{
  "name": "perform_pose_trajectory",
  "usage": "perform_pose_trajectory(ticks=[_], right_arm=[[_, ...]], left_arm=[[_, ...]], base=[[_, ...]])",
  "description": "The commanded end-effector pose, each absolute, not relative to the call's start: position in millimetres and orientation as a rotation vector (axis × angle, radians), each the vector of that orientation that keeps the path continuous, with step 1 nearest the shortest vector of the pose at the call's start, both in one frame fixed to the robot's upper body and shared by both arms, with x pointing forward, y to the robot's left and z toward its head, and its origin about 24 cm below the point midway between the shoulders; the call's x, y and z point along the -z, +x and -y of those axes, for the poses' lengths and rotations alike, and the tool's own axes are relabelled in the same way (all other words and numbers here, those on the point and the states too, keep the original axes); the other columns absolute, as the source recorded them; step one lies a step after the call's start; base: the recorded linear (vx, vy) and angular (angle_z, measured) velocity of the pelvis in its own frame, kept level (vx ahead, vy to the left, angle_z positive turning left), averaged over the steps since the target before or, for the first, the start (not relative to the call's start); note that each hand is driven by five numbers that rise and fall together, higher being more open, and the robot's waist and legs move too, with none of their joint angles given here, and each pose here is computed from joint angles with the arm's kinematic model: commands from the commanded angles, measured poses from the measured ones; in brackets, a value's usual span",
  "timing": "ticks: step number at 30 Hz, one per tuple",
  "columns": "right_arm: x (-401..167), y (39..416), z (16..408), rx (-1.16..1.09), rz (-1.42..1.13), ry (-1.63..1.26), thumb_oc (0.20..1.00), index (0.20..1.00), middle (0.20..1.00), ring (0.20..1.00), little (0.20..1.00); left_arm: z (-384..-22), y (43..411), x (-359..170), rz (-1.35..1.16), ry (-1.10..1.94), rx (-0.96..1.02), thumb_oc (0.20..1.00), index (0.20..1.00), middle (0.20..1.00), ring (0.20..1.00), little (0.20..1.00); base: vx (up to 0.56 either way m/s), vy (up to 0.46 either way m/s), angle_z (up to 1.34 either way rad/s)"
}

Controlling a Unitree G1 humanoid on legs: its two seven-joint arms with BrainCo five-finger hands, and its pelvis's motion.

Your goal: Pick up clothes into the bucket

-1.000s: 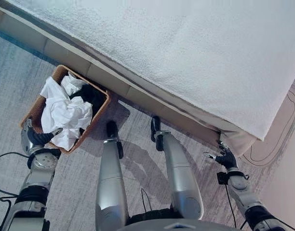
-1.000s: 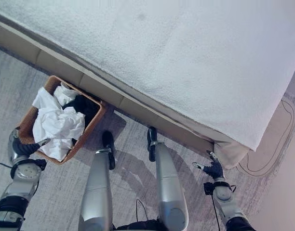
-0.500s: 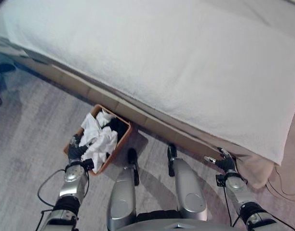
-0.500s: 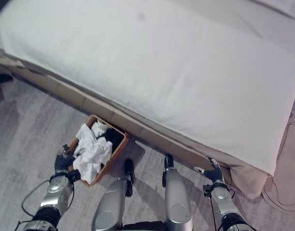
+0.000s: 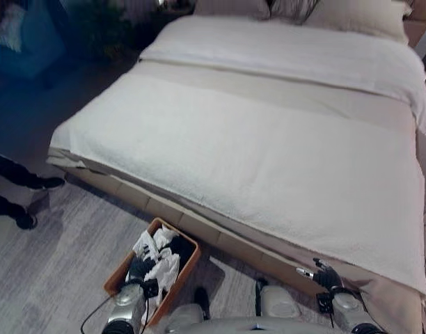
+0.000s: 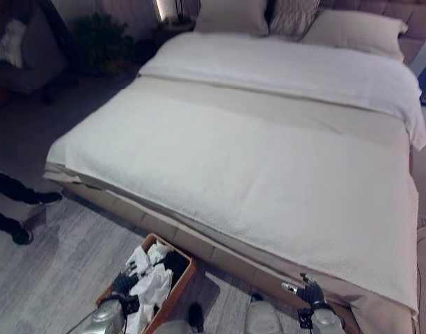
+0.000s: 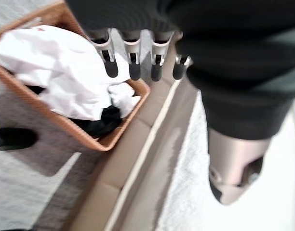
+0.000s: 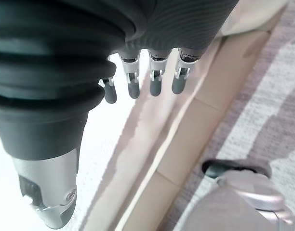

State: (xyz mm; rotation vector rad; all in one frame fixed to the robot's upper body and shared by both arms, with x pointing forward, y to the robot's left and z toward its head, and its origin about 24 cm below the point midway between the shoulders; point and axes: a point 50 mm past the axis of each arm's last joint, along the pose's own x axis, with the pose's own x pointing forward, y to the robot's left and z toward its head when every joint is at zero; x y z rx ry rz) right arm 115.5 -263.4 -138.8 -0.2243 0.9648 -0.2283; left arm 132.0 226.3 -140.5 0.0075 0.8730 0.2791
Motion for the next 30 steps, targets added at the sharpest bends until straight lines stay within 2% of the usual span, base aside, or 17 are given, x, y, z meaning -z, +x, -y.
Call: perform_pose_trajectory(ticks=[1, 14, 30], right_arm=[[140.5, 117.7, 258.0, 0.223, -0.969, -0.185, 1.0, 1.0, 1.0, 1.0, 1.0], [151.3, 104.1, 238.4, 0.172, -1.032, -0.163, 1.0, 1.0, 1.0, 1.0, 1.0], [152.5, 103.1, 233.6, 0.155, -1.033, -0.165, 1.0, 1.0, 1.0, 1.0, 1.0]], left_arm=[[-229.9, 135.6, 139.4, -0.881, 0.119, -0.213, 1.0, 1.0, 1.0, 1.0, 1.0], [-213.2, 100.0, 157.9, -1.04, 0.141, -0.143, 1.0, 1.0, 1.0, 1.0, 1.0], [-200.6, 112.7, 155.1, -0.998, 0.246, 0.026, 1.0, 1.0, 1.0, 1.0, 1.0]], base=[[0.06, -0.041, 0.02], [0.01, -0.019, 0.03], [0.0, -0.001, 0.02]])
